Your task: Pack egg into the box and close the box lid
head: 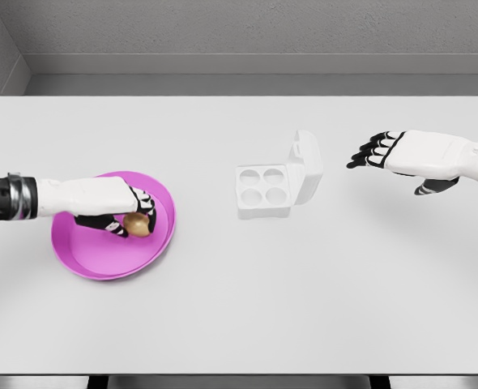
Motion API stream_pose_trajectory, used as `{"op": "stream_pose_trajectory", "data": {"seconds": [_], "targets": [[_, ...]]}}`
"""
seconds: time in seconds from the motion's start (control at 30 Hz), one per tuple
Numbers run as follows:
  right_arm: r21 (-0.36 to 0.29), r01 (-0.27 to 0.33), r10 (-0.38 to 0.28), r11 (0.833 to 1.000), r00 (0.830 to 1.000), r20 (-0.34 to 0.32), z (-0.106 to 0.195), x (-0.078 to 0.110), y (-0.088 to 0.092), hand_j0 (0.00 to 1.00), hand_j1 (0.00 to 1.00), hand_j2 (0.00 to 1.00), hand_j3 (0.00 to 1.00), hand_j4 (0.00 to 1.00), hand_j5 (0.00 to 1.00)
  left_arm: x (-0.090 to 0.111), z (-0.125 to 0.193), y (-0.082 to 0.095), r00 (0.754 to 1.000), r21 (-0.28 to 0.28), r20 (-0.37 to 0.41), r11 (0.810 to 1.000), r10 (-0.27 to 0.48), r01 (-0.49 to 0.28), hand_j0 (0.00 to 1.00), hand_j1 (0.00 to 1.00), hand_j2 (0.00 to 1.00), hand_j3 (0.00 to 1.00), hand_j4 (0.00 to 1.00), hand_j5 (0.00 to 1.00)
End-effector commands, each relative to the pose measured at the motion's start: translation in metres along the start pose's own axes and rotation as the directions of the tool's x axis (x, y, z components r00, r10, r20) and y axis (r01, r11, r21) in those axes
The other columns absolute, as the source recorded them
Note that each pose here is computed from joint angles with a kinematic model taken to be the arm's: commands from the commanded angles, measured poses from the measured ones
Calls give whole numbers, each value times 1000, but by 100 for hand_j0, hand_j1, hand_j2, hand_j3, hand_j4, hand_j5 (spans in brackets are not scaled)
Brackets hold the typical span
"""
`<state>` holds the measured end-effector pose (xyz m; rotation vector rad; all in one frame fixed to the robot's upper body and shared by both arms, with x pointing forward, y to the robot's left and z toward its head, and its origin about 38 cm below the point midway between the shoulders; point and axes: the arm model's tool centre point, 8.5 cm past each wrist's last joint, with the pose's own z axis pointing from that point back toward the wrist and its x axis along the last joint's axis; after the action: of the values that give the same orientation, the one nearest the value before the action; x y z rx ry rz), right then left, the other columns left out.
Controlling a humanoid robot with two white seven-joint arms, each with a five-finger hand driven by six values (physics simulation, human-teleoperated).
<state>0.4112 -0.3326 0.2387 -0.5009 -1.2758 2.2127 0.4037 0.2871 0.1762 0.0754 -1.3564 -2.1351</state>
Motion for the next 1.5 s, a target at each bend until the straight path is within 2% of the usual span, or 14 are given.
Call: {"op": "stream_pose_trajectory", "data": {"seconds": [0.0, 0.13, 0.2, 0.63, 0.97, 1.13, 1.27, 1.33, 1.47], "targets": [[-3, 4, -4, 1000, 1000, -1, 0, 0, 0, 100, 100, 100, 100, 100, 100, -1, 1, 4, 1000, 17, 0, 1000, 7, -7, 30, 30, 30, 30, 30, 30], [-3, 4, -4, 1000, 1000, -1, 0, 0, 0, 100, 100, 100, 100, 100, 100, 6, -15, 19, 999, 52, 36, 999, -12, 10, 30, 30, 30, 30, 30, 30], [-3, 4, -4, 1000, 1000, -1, 0, 0, 0, 100, 100, 100, 100, 100, 100, 2, -32, 27, 999, 79, 48, 997, 2, -6, 30, 30, 30, 30, 30, 30], [-5, 3, -3, 1000, 1000, 0, 1, 0, -1, 100, 100, 100, 100, 100, 100, 11, -83, 51, 993, 138, 120, 990, 13, -30, 29, 29, 29, 29, 29, 29], [-10, 0, 0, 1000, 1000, 5, -1, 1, -3, 100, 100, 100, 100, 100, 100, 19, -106, 65, 988, 155, 152, 988, -2, -22, 29, 29, 29, 29, 29, 29], [-2, 1, -1, 1000, 1000, 14, -4, 3, -1, 100, 100, 100, 100, 100, 100, 10, -117, 68, 990, 157, 137, 986, 30, -51, 29, 29, 29, 29, 29, 29], [3, 3, -3, 1000, 1000, 11, -3, 3, 1, 100, 100, 100, 100, 100, 100, 19, -126, 86, 987, 175, 160, 984, -1, -28, 29, 29, 29, 29, 29, 29], [3, 8, -8, 1000, 1000, 13, -4, 3, 2, 100, 100, 100, 100, 100, 100, 15, -132, 92, 988, 178, 153, 983, 7, -35, 29, 29, 29, 29, 29, 29], [-5, 1, -1, 1000, 1000, -2, 1, -1, -3, 100, 100, 100, 100, 100, 100, 13, -140, 94, 988, 179, 149, 983, 24, -51, 29, 29, 29, 29, 29, 29]]}}
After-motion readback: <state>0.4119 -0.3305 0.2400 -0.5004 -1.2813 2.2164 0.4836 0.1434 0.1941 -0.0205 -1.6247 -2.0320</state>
